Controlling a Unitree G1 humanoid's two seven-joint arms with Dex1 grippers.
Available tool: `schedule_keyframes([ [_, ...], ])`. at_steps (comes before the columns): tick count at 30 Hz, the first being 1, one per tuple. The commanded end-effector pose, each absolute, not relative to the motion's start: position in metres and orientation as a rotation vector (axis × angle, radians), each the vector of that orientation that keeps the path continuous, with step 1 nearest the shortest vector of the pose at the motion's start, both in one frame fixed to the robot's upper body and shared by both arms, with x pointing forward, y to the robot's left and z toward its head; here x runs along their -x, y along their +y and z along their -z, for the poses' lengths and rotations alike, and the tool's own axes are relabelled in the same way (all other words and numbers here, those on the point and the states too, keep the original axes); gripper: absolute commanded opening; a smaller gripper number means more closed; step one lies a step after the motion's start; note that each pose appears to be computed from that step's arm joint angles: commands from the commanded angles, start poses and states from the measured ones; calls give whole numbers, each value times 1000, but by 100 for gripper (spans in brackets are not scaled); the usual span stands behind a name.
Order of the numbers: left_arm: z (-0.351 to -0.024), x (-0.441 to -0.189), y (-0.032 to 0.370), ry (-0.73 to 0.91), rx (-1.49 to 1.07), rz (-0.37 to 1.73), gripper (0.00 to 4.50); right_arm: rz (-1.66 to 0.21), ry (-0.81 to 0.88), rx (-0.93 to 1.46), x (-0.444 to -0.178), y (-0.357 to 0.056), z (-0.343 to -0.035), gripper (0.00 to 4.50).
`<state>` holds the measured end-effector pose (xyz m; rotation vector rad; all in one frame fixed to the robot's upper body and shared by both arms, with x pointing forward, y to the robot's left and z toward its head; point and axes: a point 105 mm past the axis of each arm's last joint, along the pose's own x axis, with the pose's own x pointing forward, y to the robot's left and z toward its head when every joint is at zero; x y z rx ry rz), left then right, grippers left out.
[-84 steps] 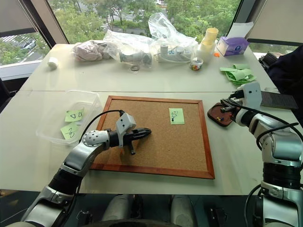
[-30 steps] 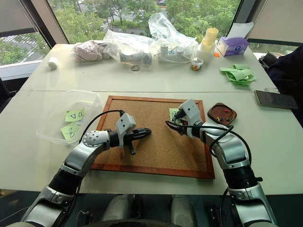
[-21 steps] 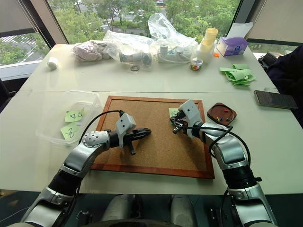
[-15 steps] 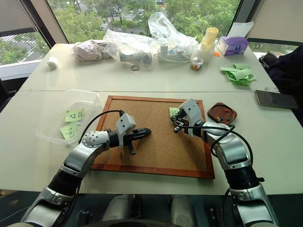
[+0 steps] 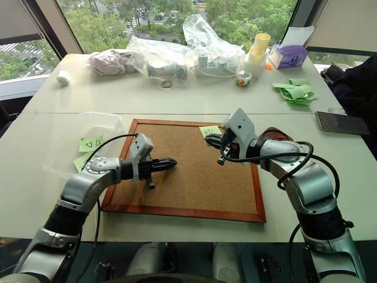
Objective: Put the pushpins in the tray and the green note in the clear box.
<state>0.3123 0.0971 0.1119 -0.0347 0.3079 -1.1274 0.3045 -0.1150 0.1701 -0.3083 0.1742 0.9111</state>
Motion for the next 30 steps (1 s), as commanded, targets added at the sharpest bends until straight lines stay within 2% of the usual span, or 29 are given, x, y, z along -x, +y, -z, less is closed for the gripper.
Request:
schedule_keyframes([
  [1, -147, -317, 95, 222, 106, 1171, 154, -948, 115, 359, -298, -107, -183, 0],
  [4, -168, -322, 89, 172, 246, 1197, 301, -955, 109, 369, -296, -105, -184, 0],
  [5, -176, -324, 84, 157, 316, 1207, 366, -959, 107, 380, -296, -104, -184, 0],
  [7, -183, -330, 73, 156, 442, 1194, 446, -963, 104, 395, -295, -104, -184, 0],
  [12, -182, -341, 48, 227, 699, 1130, 446, -970, 91, 408, -293, -101, -186, 0],
  [16, -169, -353, 27, 341, 886, 1046, 446, -979, 71, 423, -289, -97, -192, 0],
  [27, -149, -346, 7, 457, 917, 1032, 446, -982, 58, 430, -283, -94, -196, 0],
  [28, -149, -346, 7, 461, 921, 1030, 408, -980, 59, 431, -283, -94, -196, 0],
  [30, -149, -344, 6, 467, 923, 1039, 361, -979, 61, 433, -283, -94, -196, 0],
])
